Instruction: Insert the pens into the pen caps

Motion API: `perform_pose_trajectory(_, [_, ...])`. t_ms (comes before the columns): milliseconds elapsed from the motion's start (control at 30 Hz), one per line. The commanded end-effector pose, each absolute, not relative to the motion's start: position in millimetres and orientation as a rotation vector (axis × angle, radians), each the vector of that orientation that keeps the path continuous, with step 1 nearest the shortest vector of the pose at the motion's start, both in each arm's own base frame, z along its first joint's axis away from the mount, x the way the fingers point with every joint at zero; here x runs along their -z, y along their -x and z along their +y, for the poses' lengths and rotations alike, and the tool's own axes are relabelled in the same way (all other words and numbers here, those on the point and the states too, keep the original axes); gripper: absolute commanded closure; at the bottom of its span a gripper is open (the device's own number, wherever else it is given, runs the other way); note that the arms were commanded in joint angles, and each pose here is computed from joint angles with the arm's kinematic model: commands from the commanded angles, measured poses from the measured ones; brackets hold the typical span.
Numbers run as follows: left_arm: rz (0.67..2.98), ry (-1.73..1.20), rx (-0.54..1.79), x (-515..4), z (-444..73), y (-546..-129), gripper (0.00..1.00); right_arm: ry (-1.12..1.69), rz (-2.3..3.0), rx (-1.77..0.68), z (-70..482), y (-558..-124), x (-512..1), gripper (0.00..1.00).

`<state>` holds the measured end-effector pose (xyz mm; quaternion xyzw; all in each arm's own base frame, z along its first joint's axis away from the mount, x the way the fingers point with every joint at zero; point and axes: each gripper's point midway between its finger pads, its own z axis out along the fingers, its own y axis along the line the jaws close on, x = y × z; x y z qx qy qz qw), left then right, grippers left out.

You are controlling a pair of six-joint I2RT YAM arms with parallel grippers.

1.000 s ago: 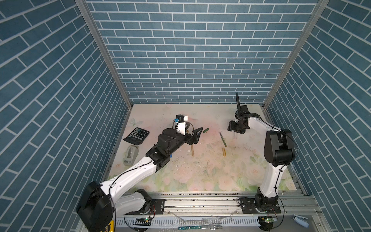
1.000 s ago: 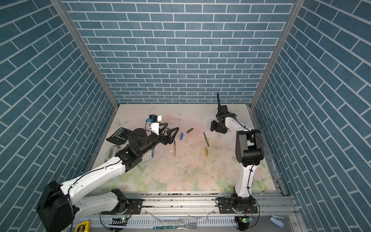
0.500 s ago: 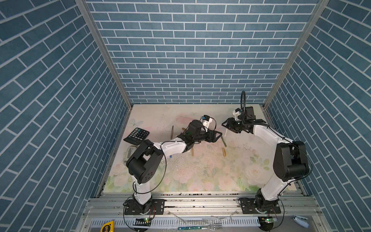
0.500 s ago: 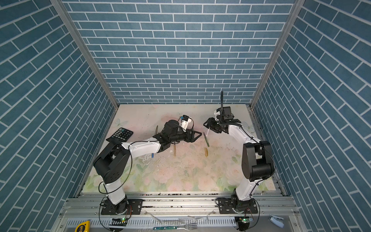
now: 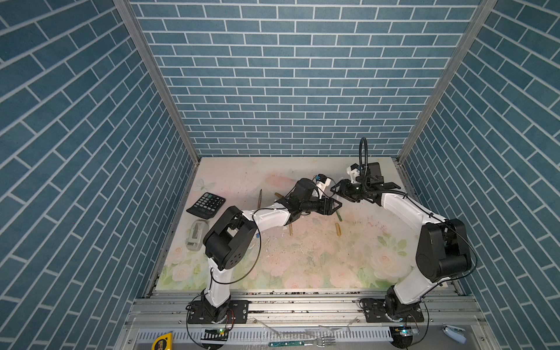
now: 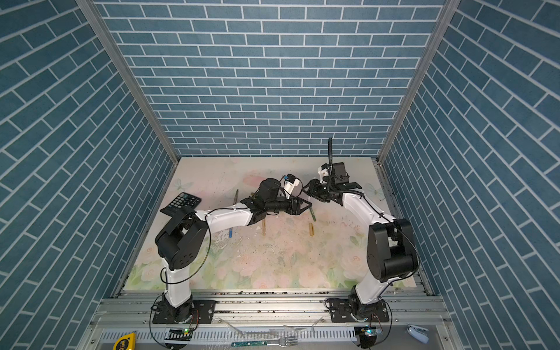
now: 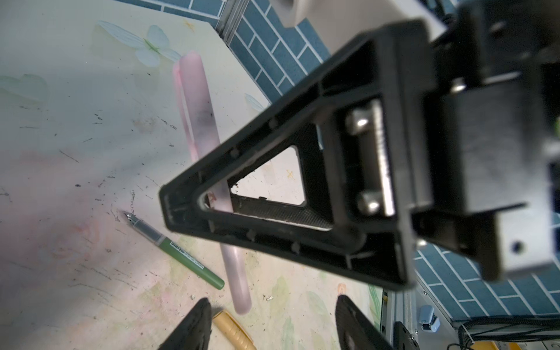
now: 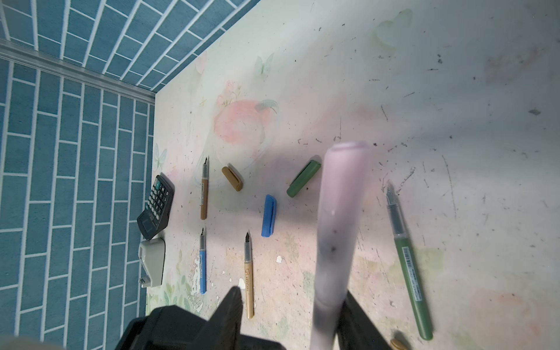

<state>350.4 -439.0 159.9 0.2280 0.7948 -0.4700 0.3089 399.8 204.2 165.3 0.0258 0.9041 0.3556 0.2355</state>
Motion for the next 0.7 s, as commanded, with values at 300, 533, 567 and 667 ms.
perform_pose_trajectory(300, [2.085, -0.62, 1.252, -159.8, -449.0, -356.1, 0.49, -0.034, 2.465, -1.038, 216.2, -385.2, -173.7, 0.53])
perform_pose_trajectory(533, [2.082, -0.613, 1.253, -157.6, -449.9, -357.9, 0.6, -0.011, 2.466, -1.061, 221.0, -378.5, -175.3, 0.55])
perform_pose_trajectory(567, [2.083, -0.611, 1.254, -156.7, -450.0, -357.9, 0.62, -0.011, 2.466, -1.061, 220.9, -377.7, -175.1, 0.55])
perform_pose_trajectory(667, [2.083, -0.61, 1.254, -155.7, -450.0, -358.0, 0.64, -0.01, 2.47, -1.077, 222.2, -374.8, -174.2, 0.55])
